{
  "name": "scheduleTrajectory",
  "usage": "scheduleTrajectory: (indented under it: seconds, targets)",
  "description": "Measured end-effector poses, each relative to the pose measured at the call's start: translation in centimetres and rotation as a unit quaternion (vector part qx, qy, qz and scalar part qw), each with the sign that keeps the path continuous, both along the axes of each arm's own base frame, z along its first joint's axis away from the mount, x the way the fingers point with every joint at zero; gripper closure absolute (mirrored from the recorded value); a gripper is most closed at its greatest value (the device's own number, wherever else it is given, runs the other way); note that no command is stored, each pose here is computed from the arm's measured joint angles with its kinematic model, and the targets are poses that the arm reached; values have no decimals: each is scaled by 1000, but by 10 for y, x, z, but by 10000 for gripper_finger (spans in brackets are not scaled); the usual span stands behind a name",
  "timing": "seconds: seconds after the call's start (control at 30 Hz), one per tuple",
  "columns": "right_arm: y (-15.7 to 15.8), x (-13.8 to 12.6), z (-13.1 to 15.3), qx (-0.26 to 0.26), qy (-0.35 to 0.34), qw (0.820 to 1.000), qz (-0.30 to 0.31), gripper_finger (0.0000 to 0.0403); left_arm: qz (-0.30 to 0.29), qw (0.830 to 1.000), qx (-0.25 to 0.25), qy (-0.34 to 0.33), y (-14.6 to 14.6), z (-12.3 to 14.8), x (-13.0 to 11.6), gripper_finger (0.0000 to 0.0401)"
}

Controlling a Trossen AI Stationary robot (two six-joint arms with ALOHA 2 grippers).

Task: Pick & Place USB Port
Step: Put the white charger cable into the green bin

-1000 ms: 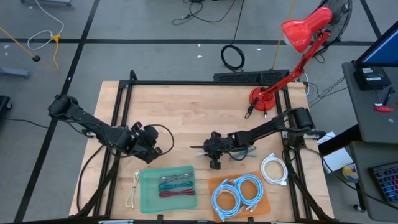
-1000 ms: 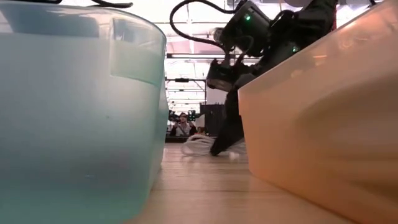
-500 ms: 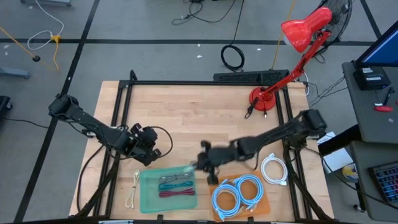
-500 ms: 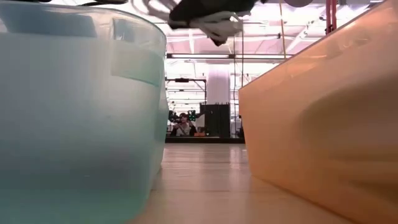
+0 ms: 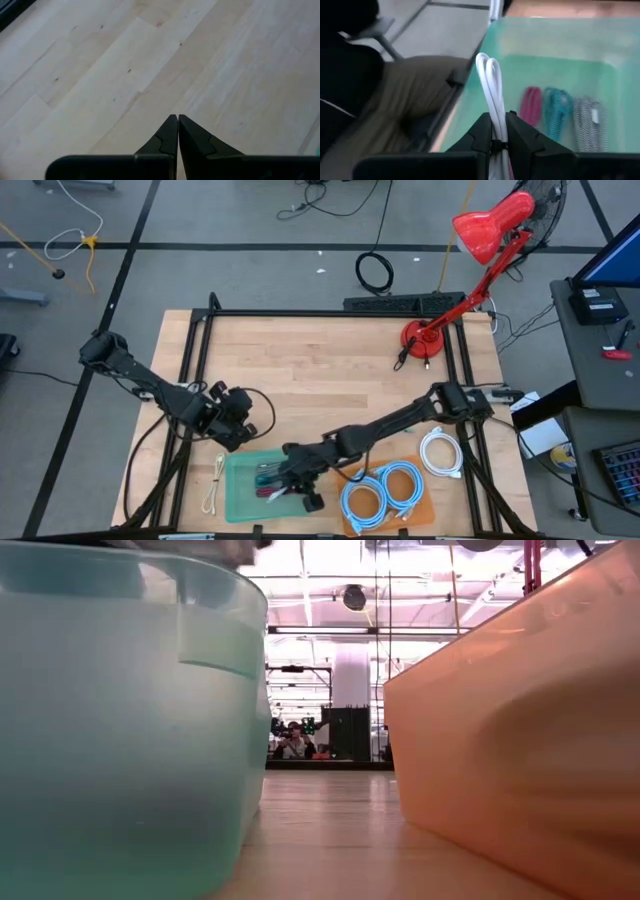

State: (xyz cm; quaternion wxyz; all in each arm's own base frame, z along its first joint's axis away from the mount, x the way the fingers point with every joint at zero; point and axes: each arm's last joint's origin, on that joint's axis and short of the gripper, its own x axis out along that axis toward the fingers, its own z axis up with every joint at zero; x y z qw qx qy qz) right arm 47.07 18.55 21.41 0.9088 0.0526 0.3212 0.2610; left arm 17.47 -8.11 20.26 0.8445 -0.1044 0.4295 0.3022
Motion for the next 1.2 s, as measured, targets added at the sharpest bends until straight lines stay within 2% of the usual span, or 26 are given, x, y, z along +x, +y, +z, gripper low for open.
scheduleTrajectory:
  seconds: [0.2, 0.5, 0.6, 0.7, 0.97, 1.2]
  targets:
    - [11, 5, -10, 24, 25, 999, -1, 375, -5, 1000, -3, -3, -3, 0, -1, 382]
    - [19, 5, -2, 50, -5, 999, -4, 374, 13, 1000, -13, -13, -4, -1, -2, 382]
    - [26, 6, -8, 52, -11, 999, 5, 375, 16, 999, -22, -22, -7, -1, -3, 382]
    - [32, 2, -19, 41, 12, 999, 8, 375, 13, 999, -33, -33, -13, -1, -5, 382]
    - [25, 6, -30, -4, 10, 999, -40, 375, -25, 993, -65, -99, -35, 3, -5, 382]
    - [28, 4, -46, -20, 35, 998, -55, 375, -52, 987, -72, -132, -49, 6, -9, 382]
